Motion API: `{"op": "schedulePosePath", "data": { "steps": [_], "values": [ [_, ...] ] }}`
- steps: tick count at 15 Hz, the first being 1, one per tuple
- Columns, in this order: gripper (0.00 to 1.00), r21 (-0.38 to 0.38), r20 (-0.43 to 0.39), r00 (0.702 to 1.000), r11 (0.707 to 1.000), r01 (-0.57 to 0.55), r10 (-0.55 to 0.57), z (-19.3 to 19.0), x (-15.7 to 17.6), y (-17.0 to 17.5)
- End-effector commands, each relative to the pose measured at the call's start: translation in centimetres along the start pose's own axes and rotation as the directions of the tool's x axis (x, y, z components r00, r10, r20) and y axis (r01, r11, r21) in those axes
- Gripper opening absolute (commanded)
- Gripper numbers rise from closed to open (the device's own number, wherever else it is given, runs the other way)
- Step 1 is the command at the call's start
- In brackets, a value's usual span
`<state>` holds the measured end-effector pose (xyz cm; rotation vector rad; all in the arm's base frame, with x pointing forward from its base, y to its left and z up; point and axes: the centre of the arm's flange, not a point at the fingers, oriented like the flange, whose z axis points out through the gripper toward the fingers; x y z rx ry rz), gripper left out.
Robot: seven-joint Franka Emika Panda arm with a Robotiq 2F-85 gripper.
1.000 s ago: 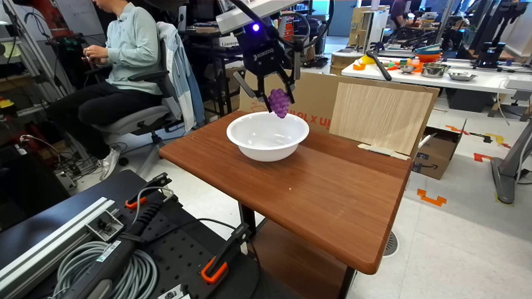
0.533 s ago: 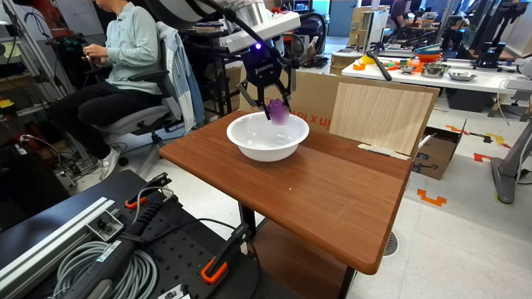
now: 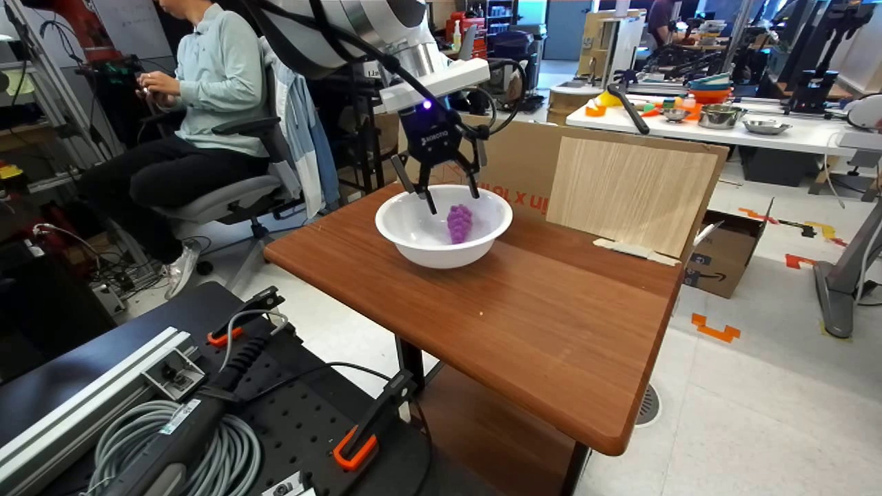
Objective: Pick the purple object and put it in the bowl
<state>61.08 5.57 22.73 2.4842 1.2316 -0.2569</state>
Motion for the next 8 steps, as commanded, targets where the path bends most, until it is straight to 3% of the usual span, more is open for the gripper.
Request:
{"op": "schedulePosePath", "data": {
  "steps": [1,5,6,8],
  "values": [
    [1.00,0.007,0.027,1.000,1.000,0.011,-0.011,-1.7,-0.4,-0.3],
    [1.00,0.025,0.004,0.996,0.995,0.092,-0.092,-7.3,-4.3,-3.9],
    [1.00,0.010,0.015,0.999,0.999,0.052,-0.052,-3.2,-1.0,-1.5],
    [1.00,0.005,0.008,0.997,0.997,0.075,-0.075,-5.6,-2.2,-2.8]
  ]
}}
